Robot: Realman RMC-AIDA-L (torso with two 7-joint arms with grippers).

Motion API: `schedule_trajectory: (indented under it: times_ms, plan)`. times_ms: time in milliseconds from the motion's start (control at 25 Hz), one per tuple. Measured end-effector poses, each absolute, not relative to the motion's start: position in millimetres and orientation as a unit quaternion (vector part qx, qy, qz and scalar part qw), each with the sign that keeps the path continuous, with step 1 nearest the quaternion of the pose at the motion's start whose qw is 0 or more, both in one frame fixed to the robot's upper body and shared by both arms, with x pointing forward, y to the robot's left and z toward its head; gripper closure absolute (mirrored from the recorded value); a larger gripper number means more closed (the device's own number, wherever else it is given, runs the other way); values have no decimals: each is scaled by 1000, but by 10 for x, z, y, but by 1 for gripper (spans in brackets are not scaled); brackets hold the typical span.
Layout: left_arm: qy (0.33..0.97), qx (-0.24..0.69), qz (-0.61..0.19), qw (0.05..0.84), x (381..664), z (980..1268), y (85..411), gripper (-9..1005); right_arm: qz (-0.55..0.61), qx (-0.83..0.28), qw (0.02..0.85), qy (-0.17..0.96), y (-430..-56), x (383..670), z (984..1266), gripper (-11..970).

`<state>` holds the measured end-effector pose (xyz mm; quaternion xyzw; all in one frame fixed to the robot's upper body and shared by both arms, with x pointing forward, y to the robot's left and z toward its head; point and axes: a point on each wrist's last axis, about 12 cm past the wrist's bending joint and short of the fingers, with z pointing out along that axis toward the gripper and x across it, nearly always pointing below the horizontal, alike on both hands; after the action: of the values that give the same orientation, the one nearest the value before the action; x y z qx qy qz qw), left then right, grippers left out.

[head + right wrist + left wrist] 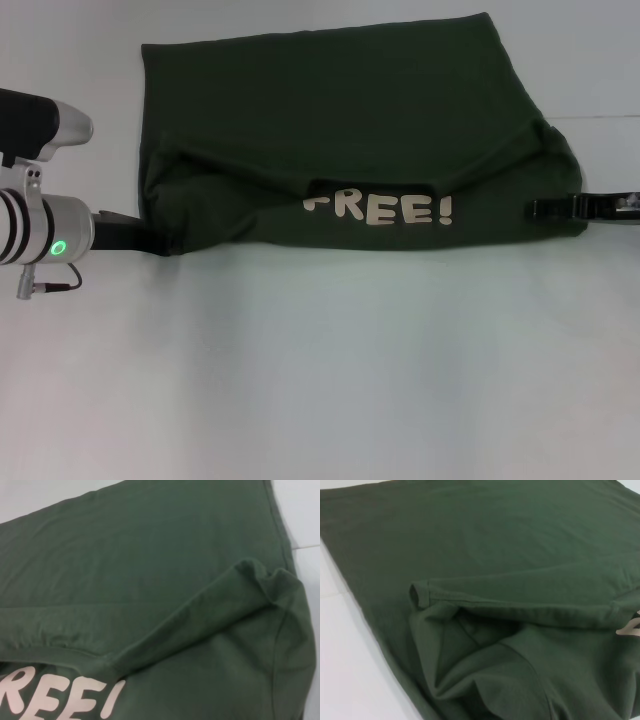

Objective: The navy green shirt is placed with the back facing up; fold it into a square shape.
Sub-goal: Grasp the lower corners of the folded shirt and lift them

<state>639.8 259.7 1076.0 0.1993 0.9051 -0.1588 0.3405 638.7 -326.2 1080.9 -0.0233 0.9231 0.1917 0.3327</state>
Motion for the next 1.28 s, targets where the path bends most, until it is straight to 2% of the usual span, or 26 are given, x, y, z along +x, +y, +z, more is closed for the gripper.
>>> schedule_trajectory:
  times_ms: [80,760,960,1080,1280]
  plan:
    - [905,199,-159,340,6399,10760,2596,966,191,-26,333,923,-3246,6388,10803,34]
    - [905,199,-156,343,6409,10767,2607,965,187,-21,334,924,-3243,6388,10781,377]
    - [905,199,-155,344,6413,10773,2604,965,186,-21,333,924,-3273,6388,10793,628]
    - [904,199,-155,344,6418,10779,2612,965,185,-20,333,924,-3294,6378,10789,859]
    - [905,197,-155,344,6421,10789,2638,965,185,-20,331,925,-3324,6358,10784,888]
